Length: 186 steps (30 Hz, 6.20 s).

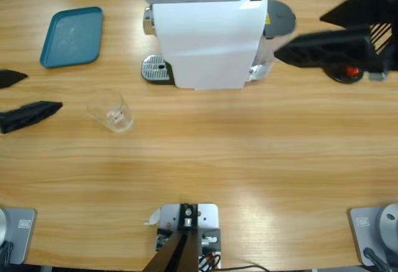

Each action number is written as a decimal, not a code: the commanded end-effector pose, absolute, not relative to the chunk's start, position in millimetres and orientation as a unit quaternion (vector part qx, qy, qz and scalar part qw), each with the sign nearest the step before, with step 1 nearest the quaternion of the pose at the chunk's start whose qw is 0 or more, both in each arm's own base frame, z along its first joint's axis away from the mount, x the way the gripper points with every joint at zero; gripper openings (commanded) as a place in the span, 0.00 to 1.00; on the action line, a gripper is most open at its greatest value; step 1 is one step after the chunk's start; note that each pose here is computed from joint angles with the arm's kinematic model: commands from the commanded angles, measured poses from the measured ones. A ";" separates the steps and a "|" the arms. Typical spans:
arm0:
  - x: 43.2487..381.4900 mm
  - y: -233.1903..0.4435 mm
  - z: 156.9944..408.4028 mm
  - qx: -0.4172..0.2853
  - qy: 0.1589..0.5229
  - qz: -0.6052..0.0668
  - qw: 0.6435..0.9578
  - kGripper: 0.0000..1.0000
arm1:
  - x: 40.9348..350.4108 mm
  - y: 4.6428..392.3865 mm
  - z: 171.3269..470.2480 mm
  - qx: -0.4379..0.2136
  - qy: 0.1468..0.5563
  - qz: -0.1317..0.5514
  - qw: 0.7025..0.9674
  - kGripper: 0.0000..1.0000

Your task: Pour coffee

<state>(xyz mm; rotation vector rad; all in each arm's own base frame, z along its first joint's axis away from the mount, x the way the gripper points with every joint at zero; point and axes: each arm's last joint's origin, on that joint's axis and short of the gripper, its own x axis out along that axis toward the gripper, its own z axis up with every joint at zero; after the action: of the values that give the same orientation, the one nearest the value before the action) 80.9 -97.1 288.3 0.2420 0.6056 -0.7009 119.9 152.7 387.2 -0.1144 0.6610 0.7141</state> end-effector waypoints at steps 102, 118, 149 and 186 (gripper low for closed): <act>281.3 -156.1 203.3 0.225 0.215 -0.548 0.776 0.00 | 93.3 103.7 319.4 -0.142 0.346 0.257 0.891 1.00; 301.4 -181.4 172.7 0.227 0.168 -0.547 0.788 0.00 | 95.5 108.1 320.4 -0.146 0.356 0.262 0.885 1.00; 286.4 -180.6 168.1 0.205 0.179 -0.527 0.805 1.00 | 93.7 105.5 323.9 -0.143 0.352 0.263 0.887 1.00; 151.2 -122.7 284.9 0.179 0.321 -0.419 0.830 1.00 | 302.5 208.5 446.8 -0.030 0.465 0.162 0.870 0.00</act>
<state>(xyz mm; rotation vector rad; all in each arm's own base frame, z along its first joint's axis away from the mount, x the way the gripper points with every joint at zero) 148.7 -120.0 287.0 0.3614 0.6576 -0.8925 234.2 167.9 481.2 -0.0404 0.8284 0.3453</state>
